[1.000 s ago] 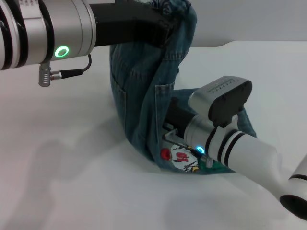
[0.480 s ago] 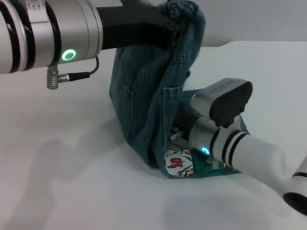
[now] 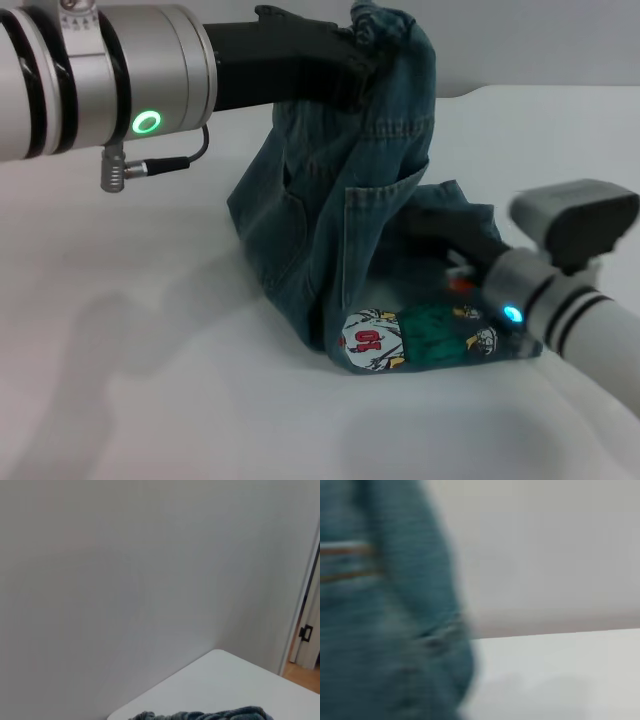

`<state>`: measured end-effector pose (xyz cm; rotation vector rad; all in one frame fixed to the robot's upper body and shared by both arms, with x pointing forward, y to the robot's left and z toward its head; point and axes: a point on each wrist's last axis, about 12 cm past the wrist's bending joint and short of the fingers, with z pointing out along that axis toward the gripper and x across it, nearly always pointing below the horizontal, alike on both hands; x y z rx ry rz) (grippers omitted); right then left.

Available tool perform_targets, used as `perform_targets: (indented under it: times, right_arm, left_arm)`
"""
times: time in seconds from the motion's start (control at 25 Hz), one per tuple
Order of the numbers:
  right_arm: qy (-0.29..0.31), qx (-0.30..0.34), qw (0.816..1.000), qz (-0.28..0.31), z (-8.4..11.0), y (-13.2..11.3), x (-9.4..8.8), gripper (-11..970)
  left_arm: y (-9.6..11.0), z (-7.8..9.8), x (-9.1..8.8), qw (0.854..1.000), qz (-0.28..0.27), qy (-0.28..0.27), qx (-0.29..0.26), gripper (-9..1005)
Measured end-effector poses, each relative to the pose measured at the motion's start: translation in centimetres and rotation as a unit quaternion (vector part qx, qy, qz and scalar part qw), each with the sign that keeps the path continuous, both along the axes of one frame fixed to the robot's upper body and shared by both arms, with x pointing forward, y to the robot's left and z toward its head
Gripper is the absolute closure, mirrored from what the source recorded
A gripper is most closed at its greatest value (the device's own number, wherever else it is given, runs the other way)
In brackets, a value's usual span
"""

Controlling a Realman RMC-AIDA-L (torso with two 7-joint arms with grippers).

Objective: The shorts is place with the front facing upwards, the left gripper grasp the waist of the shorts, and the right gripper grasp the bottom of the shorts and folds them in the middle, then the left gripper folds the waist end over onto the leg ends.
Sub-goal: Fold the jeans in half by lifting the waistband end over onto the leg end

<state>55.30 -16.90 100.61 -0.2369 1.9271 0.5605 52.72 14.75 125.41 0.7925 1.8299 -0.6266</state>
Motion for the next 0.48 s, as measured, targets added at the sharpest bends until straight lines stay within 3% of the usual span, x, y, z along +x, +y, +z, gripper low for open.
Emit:
perform_targets:
  times: [0.2, 0.24, 0.28, 0.48]
  right_arm:
    - [-0.043, 0.012, 0.996, -0.080, -0.3, -4.8, -0.5, 961]
    - [-0.071, 0.017, 0.990, -0.117, -0.2, -7.1, -1.0, 961]
    - [-0.071, 0.017, 0.990, -0.117, -0.2, -7.1, -1.0, 961]
    - [-0.158, -0.011, 0.966, -0.202, 0.3, -12.4, -3.2, 961]
  left_arm:
    - [0.1, -0.5, 0.2, 1.000, 0.001, 0.008, 0.003, 898]
    - [0.1, -0.7, 0.3, 1.000, 0.002, 0.011, 0.004, 898]
    - [0.1, -0.8, 0.3, 1.000, 0.002, 0.012, 0.005, 898]
    - [-0.5, -1.6, 0.4, 1.000, -0.015, 0.016, -0.006, 898]
